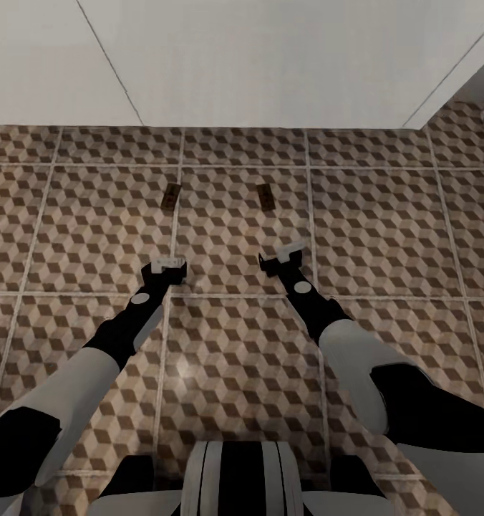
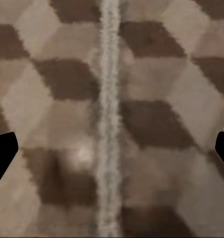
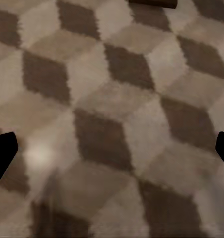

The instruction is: Take the four mousetraps from the cabinet in the bathroom and place them on the bathroom floor. Make sure all four end up on the same floor surface, and ensure that at least two of them are either under or directly next to the same bathroom sink.

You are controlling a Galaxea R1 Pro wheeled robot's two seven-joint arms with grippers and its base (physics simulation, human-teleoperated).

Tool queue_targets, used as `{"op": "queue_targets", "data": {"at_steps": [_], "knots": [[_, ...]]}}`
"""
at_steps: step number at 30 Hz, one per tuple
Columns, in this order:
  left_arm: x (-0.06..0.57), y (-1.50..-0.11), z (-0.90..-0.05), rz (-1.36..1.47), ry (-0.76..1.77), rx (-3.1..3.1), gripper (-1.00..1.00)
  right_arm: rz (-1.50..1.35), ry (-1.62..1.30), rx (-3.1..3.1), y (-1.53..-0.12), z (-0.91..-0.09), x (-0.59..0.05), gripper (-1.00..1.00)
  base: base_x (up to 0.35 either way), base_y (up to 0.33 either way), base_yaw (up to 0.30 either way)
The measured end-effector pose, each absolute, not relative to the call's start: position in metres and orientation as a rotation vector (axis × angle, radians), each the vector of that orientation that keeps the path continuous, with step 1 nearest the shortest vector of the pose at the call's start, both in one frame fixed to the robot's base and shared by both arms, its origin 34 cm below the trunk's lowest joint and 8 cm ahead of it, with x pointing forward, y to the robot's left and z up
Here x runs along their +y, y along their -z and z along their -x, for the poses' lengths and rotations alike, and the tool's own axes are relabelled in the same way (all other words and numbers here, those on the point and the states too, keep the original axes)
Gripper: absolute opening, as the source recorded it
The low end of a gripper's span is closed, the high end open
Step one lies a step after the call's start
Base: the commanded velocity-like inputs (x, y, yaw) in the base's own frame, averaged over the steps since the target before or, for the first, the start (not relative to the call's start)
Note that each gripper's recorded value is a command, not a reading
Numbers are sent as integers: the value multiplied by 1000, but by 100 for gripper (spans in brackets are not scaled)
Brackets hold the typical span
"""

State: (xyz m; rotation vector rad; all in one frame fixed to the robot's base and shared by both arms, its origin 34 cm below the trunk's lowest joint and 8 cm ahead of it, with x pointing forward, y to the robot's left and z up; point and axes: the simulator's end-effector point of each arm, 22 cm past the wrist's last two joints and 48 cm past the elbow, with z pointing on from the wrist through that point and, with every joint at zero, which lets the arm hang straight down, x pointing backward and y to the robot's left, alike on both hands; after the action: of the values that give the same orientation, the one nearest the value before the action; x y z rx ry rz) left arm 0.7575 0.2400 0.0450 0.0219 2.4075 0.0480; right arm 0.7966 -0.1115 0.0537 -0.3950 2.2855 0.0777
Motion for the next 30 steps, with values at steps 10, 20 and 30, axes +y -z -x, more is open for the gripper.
{"op": "queue_targets", "data": {"at_steps": [10, 20, 30], "knots": [[240, -45, -757, -22, -48, 2408, 100, 395, -78, 2285, -54, -797, -111, 100, -335, 0, 0], [236, -45, -758, -20, -41, 2408, 100, 396, -77, 2284, -54, -797, -111, 100, -323, 0, 0], [235, -46, -758, -19, -40, 2405, 100, 396, -77, 2284, -54, -797, -111, 100, -317, 0, 0]]}}
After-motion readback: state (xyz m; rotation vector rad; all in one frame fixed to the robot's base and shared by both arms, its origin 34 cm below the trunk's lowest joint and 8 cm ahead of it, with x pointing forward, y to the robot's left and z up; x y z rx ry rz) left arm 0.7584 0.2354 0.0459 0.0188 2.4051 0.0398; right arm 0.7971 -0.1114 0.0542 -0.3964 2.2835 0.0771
